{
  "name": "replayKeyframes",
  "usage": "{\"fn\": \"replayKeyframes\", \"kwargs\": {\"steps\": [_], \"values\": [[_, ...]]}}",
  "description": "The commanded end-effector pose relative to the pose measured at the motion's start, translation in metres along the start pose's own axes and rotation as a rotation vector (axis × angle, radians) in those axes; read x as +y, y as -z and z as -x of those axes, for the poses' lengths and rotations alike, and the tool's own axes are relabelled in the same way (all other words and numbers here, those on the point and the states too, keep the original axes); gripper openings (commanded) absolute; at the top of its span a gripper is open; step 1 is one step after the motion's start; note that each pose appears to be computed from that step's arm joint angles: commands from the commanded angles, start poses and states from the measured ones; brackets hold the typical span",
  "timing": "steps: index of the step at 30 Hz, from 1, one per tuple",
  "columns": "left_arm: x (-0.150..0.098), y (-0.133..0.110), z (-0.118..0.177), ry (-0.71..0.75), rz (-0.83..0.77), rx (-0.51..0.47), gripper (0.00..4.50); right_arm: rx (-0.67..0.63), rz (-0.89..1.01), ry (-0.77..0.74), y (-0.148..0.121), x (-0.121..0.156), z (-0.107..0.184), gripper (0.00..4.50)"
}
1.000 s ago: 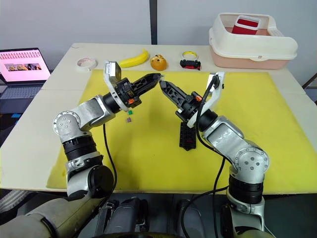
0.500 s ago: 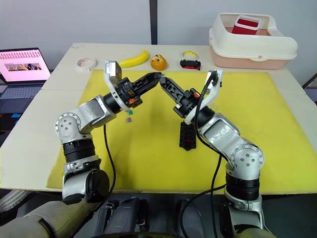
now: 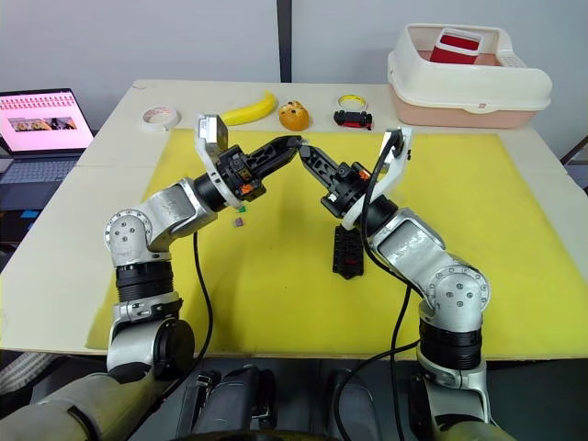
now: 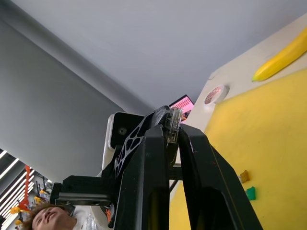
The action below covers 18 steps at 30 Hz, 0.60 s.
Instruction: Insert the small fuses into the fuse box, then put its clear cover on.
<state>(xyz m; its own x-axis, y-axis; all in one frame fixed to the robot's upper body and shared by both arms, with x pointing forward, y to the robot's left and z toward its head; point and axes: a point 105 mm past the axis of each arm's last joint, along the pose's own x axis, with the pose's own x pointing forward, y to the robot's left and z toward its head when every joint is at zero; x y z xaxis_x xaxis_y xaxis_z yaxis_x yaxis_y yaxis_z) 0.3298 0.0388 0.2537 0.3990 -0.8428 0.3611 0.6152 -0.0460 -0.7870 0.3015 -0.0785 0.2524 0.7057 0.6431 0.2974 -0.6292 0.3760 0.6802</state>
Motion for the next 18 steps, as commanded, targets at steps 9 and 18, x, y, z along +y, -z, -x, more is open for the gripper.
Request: {"fn": "replayKeyframes", "kwargs": {"steps": [9,18], "values": [[0.0,0.002,0.026,-0.051,-0.136,0.136,2.1,0.034,0.153,-0.09,-0.012,0.024,0.016,0.0],[-0.004,0.027,0.06,-0.04,-0.593,0.584,4.41,0.645,0.537,-0.1,0.0,0.007,0.068,0.0]]}}
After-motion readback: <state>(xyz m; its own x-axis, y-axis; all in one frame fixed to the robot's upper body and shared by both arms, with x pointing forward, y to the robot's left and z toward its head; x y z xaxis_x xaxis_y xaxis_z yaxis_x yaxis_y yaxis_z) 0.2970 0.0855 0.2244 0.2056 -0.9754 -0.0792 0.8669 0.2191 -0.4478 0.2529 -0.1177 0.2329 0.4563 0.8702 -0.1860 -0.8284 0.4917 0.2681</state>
